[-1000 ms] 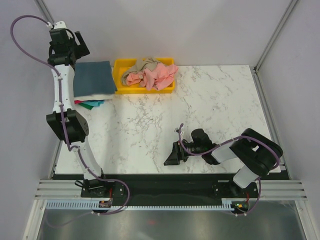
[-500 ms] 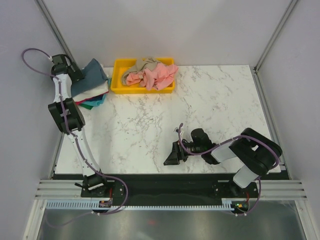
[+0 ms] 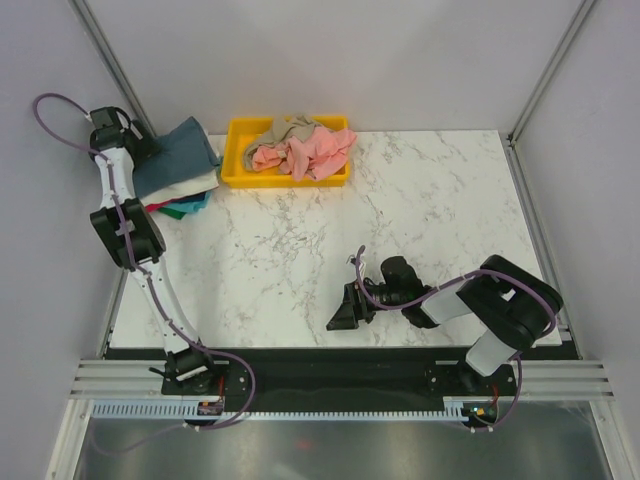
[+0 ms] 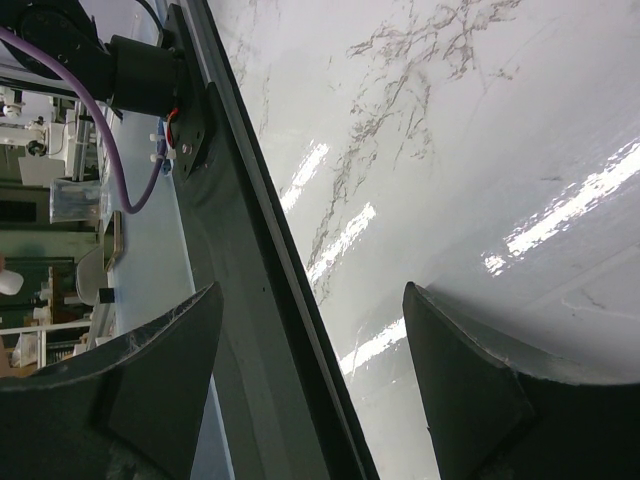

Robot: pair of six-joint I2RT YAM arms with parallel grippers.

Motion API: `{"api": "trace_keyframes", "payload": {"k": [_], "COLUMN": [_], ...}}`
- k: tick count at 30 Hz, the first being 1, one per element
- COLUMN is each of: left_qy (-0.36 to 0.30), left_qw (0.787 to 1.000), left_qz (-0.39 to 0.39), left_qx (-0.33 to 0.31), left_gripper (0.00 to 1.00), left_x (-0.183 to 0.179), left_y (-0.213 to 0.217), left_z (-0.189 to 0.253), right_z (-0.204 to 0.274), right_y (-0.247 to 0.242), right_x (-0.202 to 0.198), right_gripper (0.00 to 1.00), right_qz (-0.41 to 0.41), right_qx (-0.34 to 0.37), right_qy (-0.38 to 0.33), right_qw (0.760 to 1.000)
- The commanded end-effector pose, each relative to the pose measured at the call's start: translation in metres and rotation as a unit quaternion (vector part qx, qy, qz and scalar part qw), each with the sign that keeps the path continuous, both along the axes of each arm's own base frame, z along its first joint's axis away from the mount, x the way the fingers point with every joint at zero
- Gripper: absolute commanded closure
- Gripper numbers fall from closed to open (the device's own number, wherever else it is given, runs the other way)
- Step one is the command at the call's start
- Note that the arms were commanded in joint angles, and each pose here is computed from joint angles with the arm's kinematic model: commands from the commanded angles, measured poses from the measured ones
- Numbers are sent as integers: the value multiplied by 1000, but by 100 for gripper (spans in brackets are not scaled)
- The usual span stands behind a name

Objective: Fold and stack the t-shirts
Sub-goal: Neatly place the folded tshirt to the corner, then reset both grippers

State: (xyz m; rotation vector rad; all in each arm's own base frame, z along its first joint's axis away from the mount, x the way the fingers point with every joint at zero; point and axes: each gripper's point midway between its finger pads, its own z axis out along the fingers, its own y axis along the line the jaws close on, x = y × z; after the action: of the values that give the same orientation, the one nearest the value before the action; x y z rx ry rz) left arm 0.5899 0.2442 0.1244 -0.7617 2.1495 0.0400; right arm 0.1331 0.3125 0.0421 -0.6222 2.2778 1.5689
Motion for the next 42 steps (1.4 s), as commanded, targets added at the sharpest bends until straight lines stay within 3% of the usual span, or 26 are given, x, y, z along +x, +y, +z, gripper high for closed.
{"api": "trace_keyframes", "payload": {"k": [1, 8, 14, 19, 20, 22, 23, 25, 26, 28, 29, 31, 35, 42], "left_qy": [-110, -146, -157, -141, -119, -145, -122, -142, -116, -128, -110, -136, -123, -126], "left_qw": [994, 989, 987, 989, 991, 986, 989, 984, 986, 981, 982, 974, 966, 964], "left_qz": [26, 24, 4, -45, -53, -77, -85, -110, -118, -144, -149, -174, -214, -213], "left_qx": [8, 15, 20, 9, 0, 4, -2, -4, -15, -28, -44, -54, -74, -94], "left_gripper": [5, 0, 0, 0, 0, 0, 0, 0, 0, 0, 0, 0, 0, 0], "left_x": [-8, -35, -64, -101, -114, -137, -150, -175, -188, -216, -232, -257, -300, -345], "left_y": [3, -36, -74, -133, -143, -169, -179, -199, -207, -223, -229, -244, -264, -278], "left_z": [116, 178, 205, 190, 168, 186, 162, 171, 144, 146, 124, 131, 101, 77], "right_z": [2, 4, 4, 5, 4, 4, 4, 5, 5, 6, 5, 5, 4, -5], "right_y": [2, 2, 2, 3, 2, 3, 3, 3, 2, 2, 2, 2, 2, -1], "right_x": [3, 2, 2, 1, 1, 1, 0, 0, 0, 1, 1, 2, 3, 9], "right_gripper": [19, 18, 18, 18, 18, 18, 17, 17, 17, 17, 16, 15, 14, 14], "right_qz": [2, 3, 5, 6, 5, 6, 8, 6, 7, 3, 2, 0, -5, -25], "right_qx": [5, 8, 8, 7, 5, 5, 4, 4, 3, 1, -2, -4, -7, -32], "right_qy": [-8, -10, -11, -16, -15, -18, -19, -21, -22, -26, -24, -24, -23, -18], "right_qw": [1000, 1000, 1000, 1000, 1000, 1000, 1000, 1000, 1000, 1000, 1000, 1000, 1000, 999]}}
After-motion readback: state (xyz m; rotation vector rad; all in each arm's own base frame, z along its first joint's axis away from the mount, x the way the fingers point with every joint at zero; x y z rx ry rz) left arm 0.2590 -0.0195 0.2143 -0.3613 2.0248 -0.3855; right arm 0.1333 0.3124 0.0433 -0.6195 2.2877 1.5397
